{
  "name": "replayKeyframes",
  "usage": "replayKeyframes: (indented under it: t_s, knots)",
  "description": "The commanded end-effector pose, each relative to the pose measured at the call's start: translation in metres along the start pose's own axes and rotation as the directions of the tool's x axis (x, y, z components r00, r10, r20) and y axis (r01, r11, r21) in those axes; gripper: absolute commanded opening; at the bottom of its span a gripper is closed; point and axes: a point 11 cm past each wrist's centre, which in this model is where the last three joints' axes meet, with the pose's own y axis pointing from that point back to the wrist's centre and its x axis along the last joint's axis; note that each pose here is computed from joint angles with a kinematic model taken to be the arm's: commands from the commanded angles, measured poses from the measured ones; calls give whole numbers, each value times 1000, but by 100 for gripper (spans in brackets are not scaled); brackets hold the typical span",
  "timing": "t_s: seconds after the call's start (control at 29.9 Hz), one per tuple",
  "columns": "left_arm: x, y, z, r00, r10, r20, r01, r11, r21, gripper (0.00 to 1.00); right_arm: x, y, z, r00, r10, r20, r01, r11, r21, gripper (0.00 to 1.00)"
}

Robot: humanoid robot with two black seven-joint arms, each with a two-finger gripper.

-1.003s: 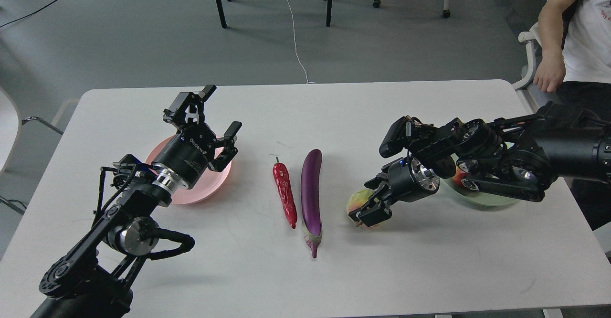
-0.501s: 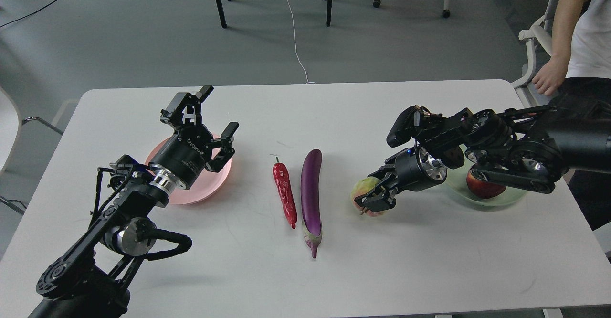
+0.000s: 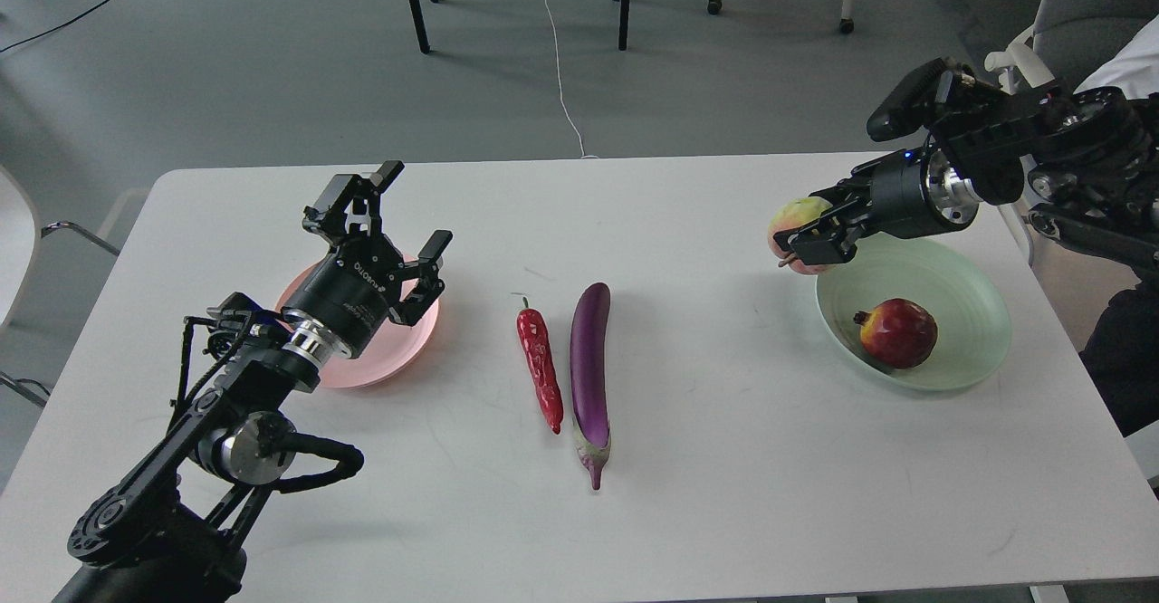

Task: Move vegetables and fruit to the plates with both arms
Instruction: 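Lift the peach and lower it onto the green plate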

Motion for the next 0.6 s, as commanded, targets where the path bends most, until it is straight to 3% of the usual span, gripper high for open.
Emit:
replayKeyframes:
  t_s: [0.0,0.57]
  knots:
    - [-1,1,-3,1000,1,-4,0,1000,4,98,-14,9,13,1000,-3,31,4,999,-32,40]
    - [-2,2,-4,1000,1,-9,-1,1000,5,98,-77,48,56,992,-25,122,44,987,-153,41]
